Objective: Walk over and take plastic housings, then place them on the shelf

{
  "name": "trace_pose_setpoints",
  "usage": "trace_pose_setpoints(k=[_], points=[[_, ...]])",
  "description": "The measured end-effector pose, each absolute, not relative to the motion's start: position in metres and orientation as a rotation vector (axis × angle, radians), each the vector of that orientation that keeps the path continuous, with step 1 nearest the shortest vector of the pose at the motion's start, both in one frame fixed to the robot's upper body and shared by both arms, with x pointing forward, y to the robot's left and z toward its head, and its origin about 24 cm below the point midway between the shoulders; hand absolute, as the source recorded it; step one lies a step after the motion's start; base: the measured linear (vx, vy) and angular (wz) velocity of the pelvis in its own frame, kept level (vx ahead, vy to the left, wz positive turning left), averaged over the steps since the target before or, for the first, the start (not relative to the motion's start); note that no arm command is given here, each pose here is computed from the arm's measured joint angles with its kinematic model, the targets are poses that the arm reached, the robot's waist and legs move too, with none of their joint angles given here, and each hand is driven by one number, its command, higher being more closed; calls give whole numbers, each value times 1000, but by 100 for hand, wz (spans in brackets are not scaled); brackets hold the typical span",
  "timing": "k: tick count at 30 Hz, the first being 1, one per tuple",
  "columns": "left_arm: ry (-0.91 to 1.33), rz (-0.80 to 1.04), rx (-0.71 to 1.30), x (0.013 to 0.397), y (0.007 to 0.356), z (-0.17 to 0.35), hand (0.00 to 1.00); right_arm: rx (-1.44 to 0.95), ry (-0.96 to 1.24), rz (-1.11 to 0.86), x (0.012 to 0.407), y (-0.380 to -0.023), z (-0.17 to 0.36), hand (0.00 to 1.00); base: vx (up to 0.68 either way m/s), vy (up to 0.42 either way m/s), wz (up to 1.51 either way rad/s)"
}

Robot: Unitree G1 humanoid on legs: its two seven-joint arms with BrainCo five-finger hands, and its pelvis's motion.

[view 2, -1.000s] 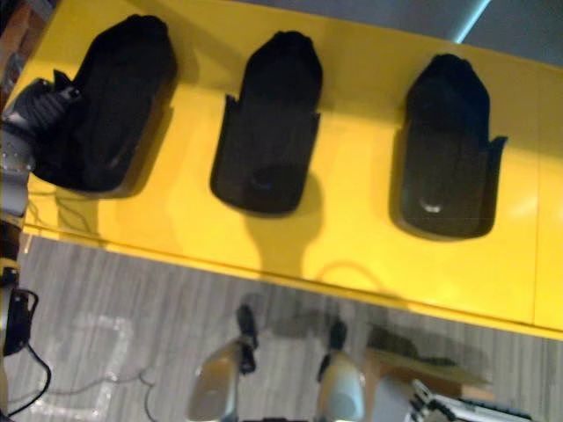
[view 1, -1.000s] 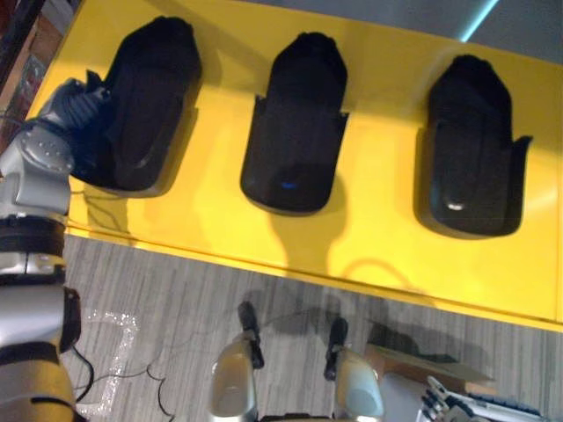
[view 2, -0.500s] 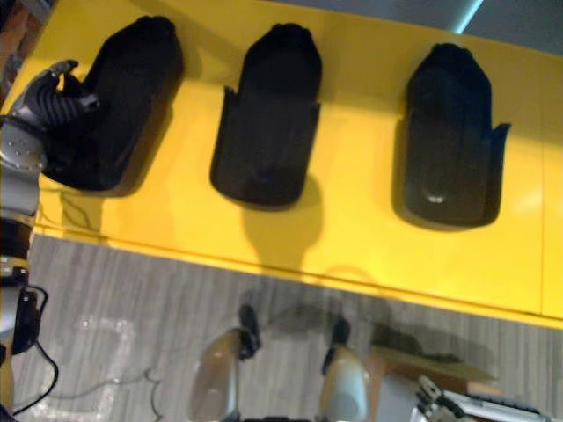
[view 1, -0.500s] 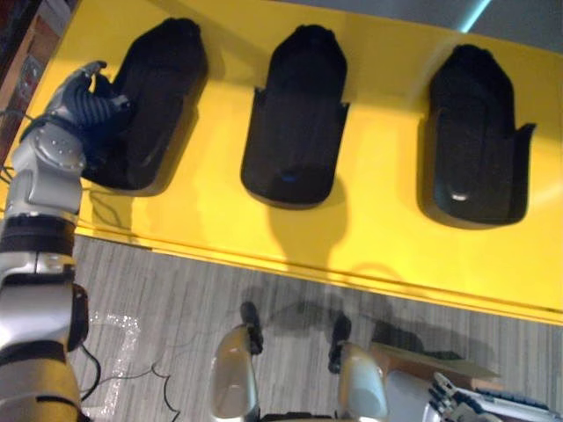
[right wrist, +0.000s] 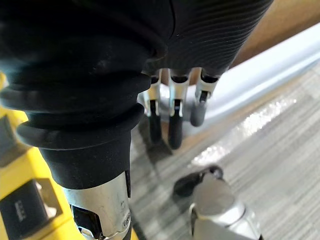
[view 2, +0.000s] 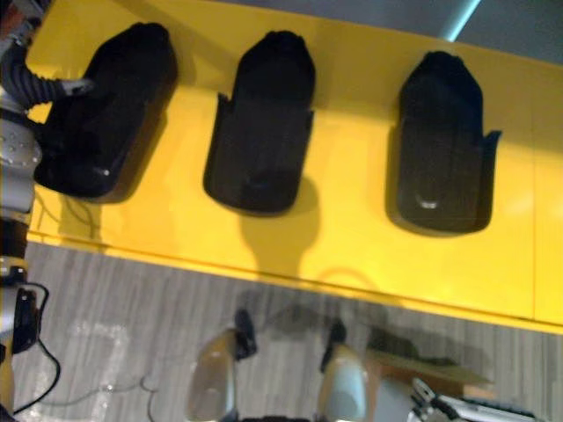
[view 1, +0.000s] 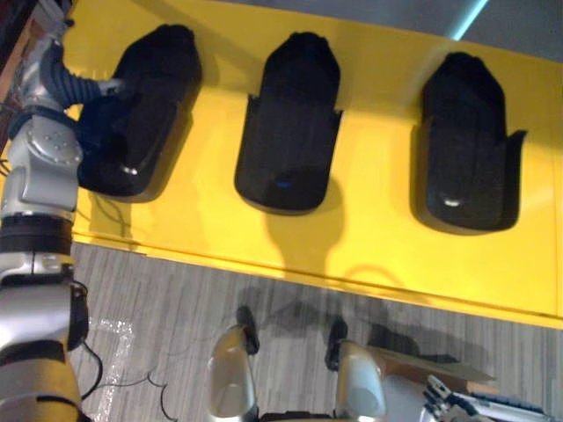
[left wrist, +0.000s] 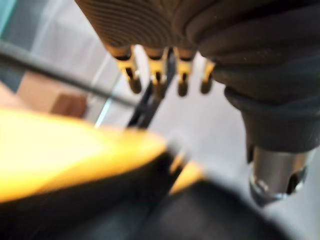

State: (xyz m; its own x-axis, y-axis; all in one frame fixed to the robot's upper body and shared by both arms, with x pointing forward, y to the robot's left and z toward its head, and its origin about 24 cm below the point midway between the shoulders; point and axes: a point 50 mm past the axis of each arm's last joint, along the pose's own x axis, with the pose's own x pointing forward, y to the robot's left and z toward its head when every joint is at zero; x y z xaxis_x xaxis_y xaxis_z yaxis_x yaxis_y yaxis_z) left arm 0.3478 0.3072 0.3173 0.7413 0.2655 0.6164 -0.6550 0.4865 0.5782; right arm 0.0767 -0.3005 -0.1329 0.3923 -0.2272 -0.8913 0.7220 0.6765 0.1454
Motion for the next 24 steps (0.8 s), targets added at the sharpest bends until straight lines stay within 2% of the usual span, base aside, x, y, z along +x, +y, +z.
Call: trace_pose_setpoints(k=[6,13,20,24], points=[[-693,676,813,329,310,338,0,624,1038,-740,53,-283,-147,0,19,-25,8],[-922,754,724,292,323,358,0,810,1125,-903,20,-246,-166,0,124,-27,11],[-1084,776,511,244,332,345,0,856,1130,-891,25,-233,-169,0,78,38,8],[-995,660,500,238,324,307,0,887,1157,-882,24,-217,-173,0,-4,23,18]])
